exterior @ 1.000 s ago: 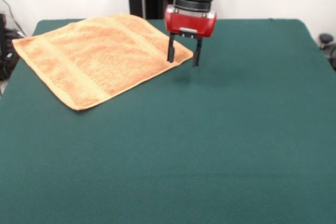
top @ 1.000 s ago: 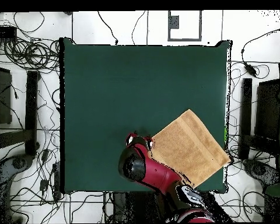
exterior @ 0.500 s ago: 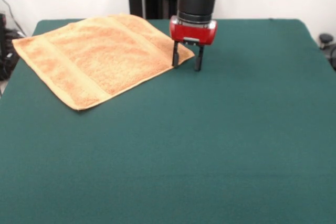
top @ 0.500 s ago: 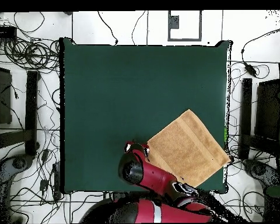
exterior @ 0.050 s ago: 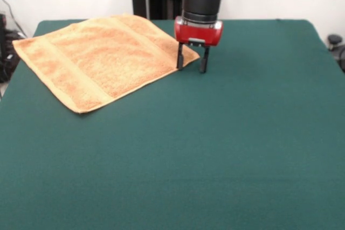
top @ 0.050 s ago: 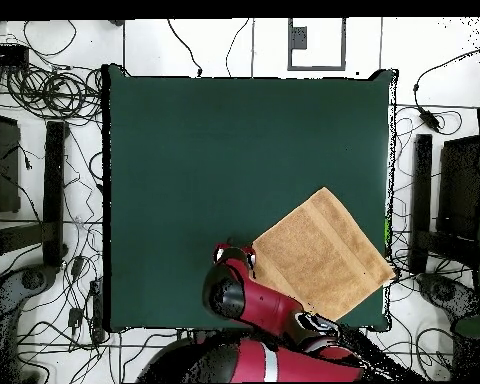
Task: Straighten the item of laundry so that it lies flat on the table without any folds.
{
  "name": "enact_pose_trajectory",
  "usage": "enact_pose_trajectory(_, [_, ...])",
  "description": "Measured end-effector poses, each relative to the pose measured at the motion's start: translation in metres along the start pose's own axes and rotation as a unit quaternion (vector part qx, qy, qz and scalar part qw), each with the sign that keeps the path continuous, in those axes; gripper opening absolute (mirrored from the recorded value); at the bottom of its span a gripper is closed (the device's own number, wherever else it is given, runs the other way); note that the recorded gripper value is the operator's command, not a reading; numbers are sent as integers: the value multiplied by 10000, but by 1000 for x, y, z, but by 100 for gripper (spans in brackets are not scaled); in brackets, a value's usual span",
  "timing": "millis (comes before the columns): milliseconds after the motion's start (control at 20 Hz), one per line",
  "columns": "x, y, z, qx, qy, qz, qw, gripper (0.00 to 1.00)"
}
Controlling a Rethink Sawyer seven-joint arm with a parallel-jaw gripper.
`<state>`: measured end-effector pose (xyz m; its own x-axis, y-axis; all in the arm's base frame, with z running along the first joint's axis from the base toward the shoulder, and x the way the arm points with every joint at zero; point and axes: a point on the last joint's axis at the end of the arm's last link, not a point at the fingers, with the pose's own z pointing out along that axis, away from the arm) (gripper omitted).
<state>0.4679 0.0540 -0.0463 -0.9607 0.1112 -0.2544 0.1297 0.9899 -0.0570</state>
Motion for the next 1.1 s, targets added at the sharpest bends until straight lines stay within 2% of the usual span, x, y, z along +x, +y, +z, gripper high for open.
enact_pose_trajectory(850, [2,-3,-2,-58,-65,-137,9999,100])
enact_pose_trajectory(1100, [4,-17,-9,-71,-68,-113,9999,100])
